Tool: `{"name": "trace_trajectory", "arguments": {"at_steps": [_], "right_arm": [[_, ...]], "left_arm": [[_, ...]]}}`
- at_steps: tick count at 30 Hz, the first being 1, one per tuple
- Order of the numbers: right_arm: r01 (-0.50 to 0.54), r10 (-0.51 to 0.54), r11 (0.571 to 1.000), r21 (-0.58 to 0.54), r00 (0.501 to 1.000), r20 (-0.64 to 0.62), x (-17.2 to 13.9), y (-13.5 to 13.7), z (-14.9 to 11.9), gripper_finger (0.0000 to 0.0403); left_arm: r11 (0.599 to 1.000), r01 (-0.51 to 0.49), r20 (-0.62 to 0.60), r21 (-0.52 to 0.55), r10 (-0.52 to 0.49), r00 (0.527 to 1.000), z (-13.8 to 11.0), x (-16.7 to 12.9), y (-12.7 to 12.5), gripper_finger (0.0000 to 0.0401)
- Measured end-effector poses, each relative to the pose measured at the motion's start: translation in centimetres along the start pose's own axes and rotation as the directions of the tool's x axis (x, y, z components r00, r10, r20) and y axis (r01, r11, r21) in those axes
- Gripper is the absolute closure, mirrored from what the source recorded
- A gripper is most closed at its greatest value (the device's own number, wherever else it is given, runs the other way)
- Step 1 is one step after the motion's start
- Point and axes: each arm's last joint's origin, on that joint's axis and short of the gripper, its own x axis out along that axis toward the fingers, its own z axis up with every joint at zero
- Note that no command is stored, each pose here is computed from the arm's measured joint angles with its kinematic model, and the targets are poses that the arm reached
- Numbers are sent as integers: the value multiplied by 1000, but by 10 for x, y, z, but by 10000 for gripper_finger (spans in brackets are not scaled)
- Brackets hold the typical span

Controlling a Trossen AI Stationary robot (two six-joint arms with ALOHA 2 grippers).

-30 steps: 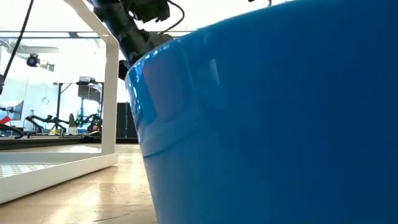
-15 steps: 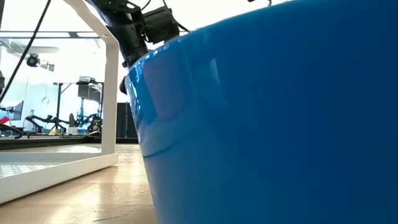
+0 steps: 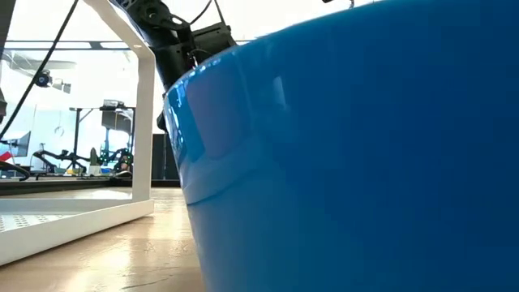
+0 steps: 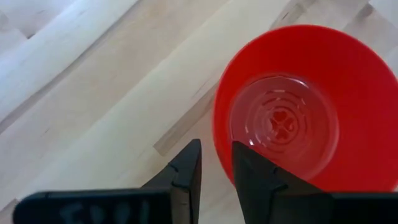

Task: Pick & Place Mini bowls
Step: Stack the red bowl on top of the red bowl on the shelf

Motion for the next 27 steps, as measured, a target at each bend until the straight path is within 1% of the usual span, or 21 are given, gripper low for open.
{"name": "trace_trajectory", "arguments": {"at_steps": [8, 18, 24, 27], "right_arm": [[0, 0, 1000, 0, 1000, 0, 0, 0, 0, 335], [0, 0, 1000, 0, 1000, 0, 0, 0, 0, 322], [0, 0, 1000, 0, 1000, 0, 0, 0, 0, 325], [0, 0, 1000, 2, 1000, 0, 0, 0, 0, 329]], "left_arm": [[1000, -10, -15, 4, 10, 1000, -2, 8, -1, 321], [1000, -17, -29, 14, 17, 999, -6, 23, -3, 321], [997, -15, -30, 70, 17, 999, -7, 31, -4, 321], [996, -15, -30, 92, 18, 999, -7, 31, -4, 331]]}}
